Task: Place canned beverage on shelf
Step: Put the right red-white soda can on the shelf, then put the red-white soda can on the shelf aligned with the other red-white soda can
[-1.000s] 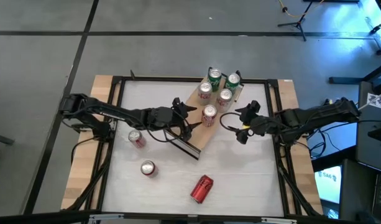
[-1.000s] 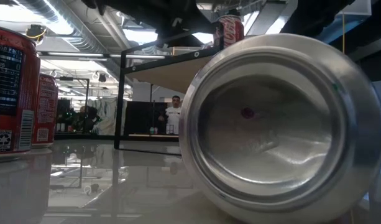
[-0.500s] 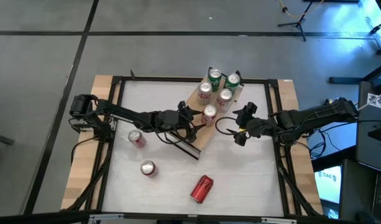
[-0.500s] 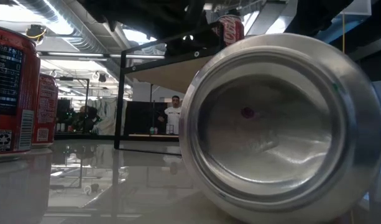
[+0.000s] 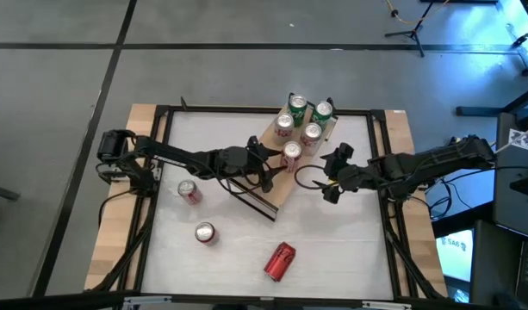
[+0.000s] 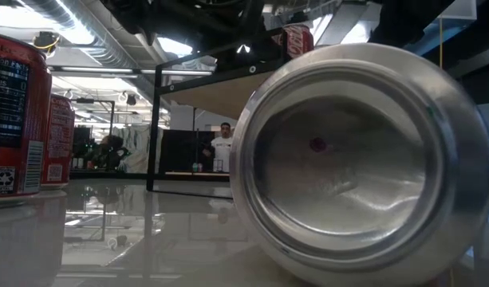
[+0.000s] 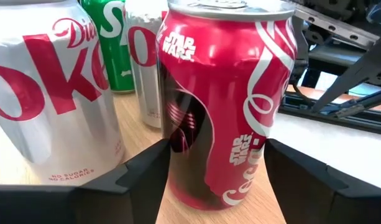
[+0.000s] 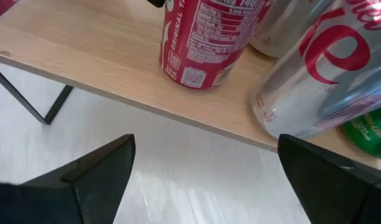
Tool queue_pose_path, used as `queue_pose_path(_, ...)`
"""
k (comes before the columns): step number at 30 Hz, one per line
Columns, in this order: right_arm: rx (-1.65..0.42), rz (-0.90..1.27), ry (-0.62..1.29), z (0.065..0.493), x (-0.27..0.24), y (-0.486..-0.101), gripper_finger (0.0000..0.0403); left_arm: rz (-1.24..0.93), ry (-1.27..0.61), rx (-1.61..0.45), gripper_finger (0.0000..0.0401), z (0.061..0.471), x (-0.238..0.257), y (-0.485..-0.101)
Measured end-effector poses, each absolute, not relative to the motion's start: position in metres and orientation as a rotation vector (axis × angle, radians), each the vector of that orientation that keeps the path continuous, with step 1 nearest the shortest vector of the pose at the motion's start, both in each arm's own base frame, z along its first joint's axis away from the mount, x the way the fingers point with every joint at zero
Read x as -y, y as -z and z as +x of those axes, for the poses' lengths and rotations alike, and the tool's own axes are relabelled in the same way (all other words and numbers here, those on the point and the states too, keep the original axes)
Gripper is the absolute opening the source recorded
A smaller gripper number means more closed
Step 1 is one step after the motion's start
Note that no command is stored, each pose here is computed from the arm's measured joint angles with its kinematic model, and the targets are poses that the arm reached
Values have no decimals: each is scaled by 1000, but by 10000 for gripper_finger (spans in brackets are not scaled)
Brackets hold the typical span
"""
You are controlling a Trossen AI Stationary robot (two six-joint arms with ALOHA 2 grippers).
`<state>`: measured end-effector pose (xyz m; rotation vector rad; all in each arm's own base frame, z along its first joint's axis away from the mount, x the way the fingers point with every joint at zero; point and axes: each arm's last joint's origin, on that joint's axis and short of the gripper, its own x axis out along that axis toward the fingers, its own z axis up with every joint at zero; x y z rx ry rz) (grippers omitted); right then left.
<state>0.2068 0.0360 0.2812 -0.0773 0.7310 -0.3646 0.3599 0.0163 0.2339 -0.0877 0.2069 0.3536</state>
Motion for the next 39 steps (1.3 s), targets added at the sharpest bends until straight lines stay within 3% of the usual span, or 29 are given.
queue_pose_path(8,-734,-93,351,206,-36,-282,388,-79,-346,-231,243,356,-12,-237)
queue_pose_path(27,-732,-93,349,206,-36,-282,388,-75,-331,-275,245,294,-11,-301)
queue_pose_path(32,-732,-93,349,206,-36,-282,388,-83,-261,-301,274,269,-8,-317)
queue_pose_path(39,-731,-92,349,207,-36,-282,388,-68,-275,-418,344,242,-9,-320)
